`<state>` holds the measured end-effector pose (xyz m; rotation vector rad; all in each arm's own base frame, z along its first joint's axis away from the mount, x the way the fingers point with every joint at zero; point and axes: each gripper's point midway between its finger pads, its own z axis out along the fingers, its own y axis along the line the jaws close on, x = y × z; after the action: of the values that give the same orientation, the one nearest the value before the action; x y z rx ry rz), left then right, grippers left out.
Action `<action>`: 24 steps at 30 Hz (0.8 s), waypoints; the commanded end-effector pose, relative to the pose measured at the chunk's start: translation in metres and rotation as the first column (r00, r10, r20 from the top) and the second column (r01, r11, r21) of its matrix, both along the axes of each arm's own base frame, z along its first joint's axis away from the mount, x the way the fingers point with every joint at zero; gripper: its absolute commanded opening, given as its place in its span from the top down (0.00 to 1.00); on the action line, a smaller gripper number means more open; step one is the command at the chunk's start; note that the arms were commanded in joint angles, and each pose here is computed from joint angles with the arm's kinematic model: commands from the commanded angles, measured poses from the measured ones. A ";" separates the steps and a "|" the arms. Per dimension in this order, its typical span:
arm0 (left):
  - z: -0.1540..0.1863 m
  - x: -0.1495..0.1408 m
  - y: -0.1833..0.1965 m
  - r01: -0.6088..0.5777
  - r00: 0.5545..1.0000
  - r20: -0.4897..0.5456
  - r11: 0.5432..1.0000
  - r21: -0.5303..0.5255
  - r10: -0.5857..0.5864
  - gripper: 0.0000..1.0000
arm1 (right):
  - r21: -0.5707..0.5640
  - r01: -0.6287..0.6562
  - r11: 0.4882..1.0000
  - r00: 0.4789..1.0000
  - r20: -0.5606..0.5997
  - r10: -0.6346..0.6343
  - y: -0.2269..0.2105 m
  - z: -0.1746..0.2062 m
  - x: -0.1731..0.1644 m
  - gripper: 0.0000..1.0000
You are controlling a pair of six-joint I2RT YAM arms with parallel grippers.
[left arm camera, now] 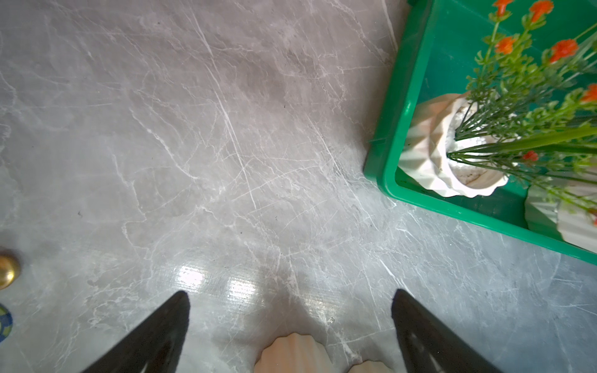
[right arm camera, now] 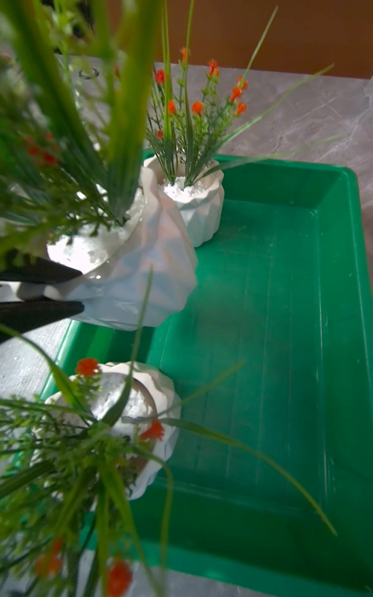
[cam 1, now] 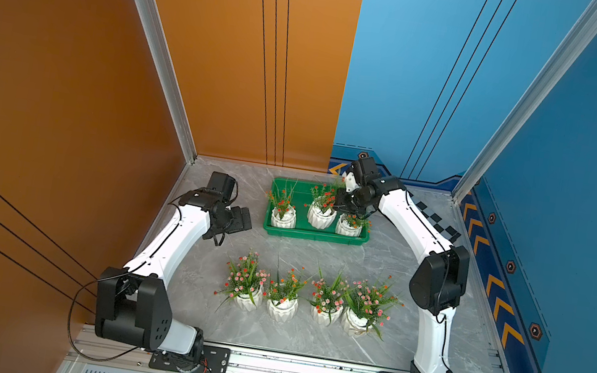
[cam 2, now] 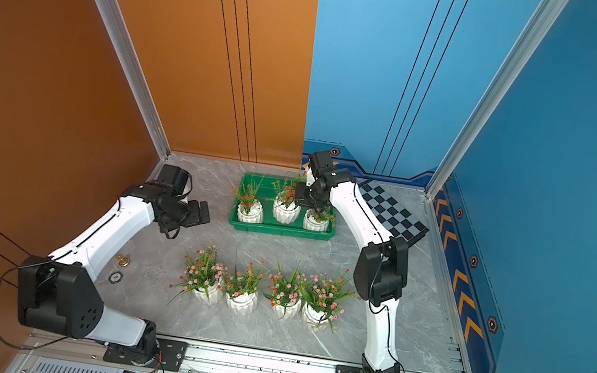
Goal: Put the potted gypsophila into the storage box
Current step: Place the baby's breath potted plant at the storage box.
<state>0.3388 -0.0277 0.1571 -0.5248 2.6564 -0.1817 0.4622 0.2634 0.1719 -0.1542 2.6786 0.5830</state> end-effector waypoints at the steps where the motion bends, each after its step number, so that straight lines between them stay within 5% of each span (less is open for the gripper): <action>1: 0.008 -0.002 0.001 0.009 1.000 0.019 1.000 -0.012 -0.008 0.02 | 0.027 -0.002 1.000 1.000 0.023 0.001 0.001 0.009 0.009 0.90; 24: -0.004 0.000 -0.001 0.005 1.000 -0.020 1.000 -0.018 -0.006 0.02 | -0.087 0.009 0.996 0.999 -0.042 -0.013 -0.031 -0.038 0.005 0.90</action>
<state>0.3391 -0.0261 0.1563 -0.5353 2.6575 -0.1886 0.4676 0.2415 0.1263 -0.1314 2.7629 0.5094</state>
